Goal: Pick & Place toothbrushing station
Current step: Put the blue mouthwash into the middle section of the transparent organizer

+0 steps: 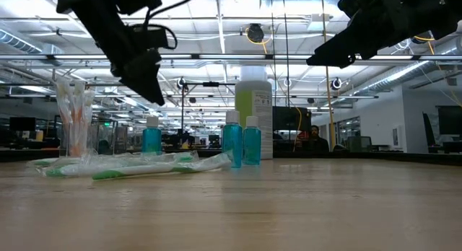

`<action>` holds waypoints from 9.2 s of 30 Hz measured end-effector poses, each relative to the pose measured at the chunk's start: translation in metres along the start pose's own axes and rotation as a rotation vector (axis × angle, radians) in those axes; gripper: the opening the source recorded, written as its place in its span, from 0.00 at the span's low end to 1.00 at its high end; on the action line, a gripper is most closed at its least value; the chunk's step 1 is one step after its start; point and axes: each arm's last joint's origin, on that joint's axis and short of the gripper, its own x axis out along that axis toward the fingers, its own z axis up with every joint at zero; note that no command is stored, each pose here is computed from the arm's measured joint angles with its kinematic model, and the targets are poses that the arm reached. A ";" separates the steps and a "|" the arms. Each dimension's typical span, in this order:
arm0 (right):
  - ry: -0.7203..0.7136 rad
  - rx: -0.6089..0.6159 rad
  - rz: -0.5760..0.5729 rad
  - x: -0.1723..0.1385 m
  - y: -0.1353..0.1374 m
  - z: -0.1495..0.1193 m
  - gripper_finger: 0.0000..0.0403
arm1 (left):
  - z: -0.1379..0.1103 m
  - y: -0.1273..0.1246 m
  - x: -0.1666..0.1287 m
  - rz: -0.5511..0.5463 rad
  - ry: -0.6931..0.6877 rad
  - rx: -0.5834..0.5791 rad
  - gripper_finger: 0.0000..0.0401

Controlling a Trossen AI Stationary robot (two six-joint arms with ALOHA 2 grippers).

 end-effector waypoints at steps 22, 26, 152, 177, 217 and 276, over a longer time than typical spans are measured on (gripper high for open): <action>0.000 0.000 0.001 0.000 0.000 0.000 0.59 | 0.000 0.027 0.027 -0.064 0.153 -0.082 0.65; 0.000 0.000 0.001 0.000 0.000 0.000 0.59 | -0.001 0.024 0.034 -0.097 0.179 -0.072 0.61; -0.014 0.009 0.005 0.000 0.000 0.001 0.59 | -0.020 0.132 0.010 0.475 0.182 -0.831 0.24; -0.014 0.009 0.005 0.000 0.000 0.001 0.59 | -0.043 0.125 0.026 0.439 0.198 -0.872 0.24; -0.014 0.009 0.005 0.000 0.000 0.001 0.59 | -0.022 0.120 -0.020 0.202 -0.084 -0.752 0.50; 0.095 0.198 -0.247 0.158 -0.038 -0.110 0.57 | 0.023 0.014 -0.078 -0.383 -0.682 -0.047 0.50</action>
